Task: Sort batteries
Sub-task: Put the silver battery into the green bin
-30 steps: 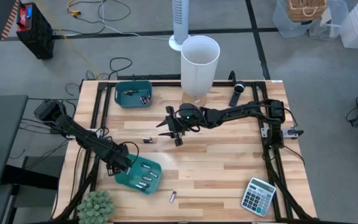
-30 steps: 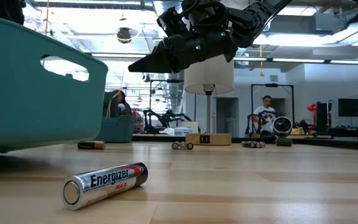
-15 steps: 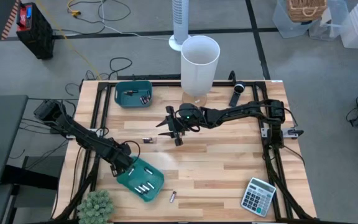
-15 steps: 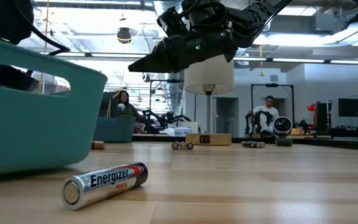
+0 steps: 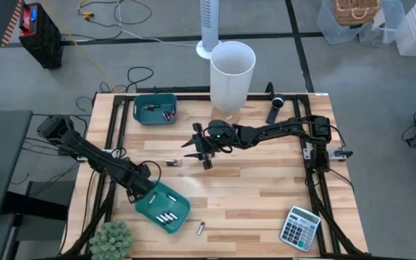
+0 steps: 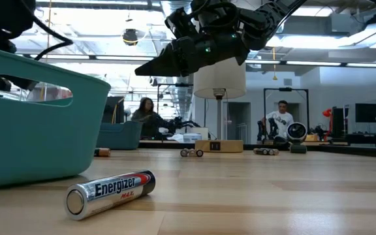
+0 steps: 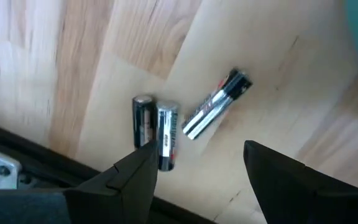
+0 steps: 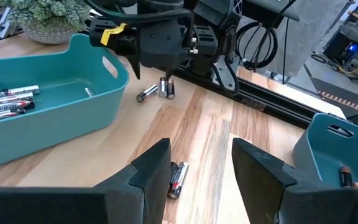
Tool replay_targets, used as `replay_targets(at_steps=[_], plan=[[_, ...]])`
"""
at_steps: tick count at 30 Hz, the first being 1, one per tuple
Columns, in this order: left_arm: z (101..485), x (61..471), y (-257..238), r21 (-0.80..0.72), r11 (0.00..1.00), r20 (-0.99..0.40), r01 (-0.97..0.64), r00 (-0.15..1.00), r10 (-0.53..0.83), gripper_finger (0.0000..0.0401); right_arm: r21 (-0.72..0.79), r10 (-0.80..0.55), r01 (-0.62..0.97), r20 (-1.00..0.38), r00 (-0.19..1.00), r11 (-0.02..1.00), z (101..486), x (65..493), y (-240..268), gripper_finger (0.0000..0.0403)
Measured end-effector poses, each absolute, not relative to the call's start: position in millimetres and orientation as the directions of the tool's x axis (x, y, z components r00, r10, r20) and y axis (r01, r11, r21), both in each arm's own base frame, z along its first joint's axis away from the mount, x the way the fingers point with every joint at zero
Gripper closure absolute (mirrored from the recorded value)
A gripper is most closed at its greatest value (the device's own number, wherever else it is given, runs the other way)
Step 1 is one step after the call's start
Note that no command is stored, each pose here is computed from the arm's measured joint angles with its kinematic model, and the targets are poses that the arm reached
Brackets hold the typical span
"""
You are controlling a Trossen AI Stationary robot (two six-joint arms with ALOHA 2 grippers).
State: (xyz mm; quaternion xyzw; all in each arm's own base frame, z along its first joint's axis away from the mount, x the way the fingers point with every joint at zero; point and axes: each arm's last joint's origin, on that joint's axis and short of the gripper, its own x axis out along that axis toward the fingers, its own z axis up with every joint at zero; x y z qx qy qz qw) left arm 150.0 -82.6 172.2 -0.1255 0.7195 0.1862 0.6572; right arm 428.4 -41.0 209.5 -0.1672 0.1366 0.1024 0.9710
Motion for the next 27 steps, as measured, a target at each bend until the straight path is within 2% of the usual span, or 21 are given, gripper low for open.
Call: replay_targets(at_steps=[4,14,19,27], plan=[[172.7,142.0,-78.1,0.174,0.884,-0.978,-0.435,-0.179,0.105,0.0171,-0.297,0.153,-0.244,-0.3,0.942,0.923,209.4,428.4,-41.1,0.0214],[157.6,138.1,-71.3,0.2,0.889,-0.976,-0.412,-0.161,0.145,0.0171,-0.295,0.153,-0.246,-0.304,0.94,0.923,209.0,428.3,-41.1,0.0214],[148.6,139.5,-62.3,0.243,0.866,-0.966,-0.438,-0.191,0.174,0.0171,-0.295,0.154,-0.246,-0.304,0.94,0.923,209.0,428.3,-40.9,0.0214],[150.8,144.4,-64.0,0.148,0.868,-0.987,-0.473,-0.132,0.097,0.0171,-0.296,0.153,-0.246,-0.304,0.94,0.923,209.0,428.3,-41.0,0.0214]])
